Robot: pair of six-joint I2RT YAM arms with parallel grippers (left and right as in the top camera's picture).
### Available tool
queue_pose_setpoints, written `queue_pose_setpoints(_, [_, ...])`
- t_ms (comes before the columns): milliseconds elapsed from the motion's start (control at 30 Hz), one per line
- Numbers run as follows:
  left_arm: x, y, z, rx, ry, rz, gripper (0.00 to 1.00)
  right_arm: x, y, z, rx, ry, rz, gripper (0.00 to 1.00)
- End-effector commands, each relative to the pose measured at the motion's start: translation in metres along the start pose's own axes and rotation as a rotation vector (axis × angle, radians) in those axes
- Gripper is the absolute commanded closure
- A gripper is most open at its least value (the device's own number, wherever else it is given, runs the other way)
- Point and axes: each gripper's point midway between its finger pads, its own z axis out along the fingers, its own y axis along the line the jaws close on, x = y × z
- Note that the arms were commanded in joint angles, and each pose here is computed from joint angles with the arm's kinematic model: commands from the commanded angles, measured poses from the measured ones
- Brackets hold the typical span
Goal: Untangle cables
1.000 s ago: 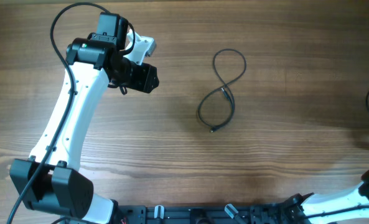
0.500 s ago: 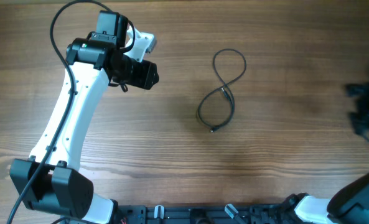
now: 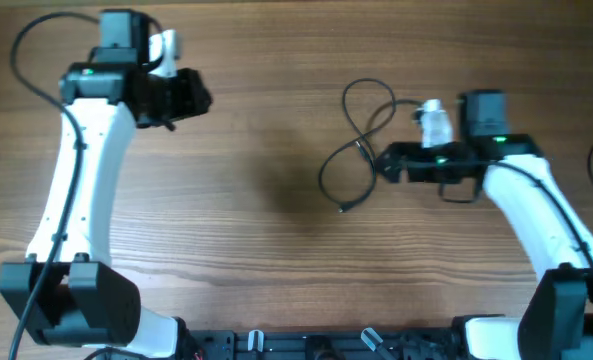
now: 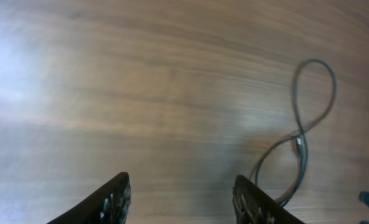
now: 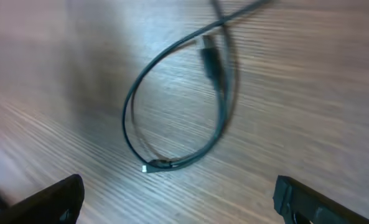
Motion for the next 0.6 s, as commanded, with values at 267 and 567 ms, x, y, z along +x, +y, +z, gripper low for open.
queue_pose_setpoints(267, [0.011,-0.031,0.002,0.159,0.050,0.133,0.44,-0.056,-0.023,0.050,0.106,-0.191,0.282,0.14])
queue_pose_setpoints(567, [0.008,-0.039,0.003,0.170,0.033,0.156,0.44,-0.053,-0.018,0.100,0.036,-0.165,0.540,0.00])
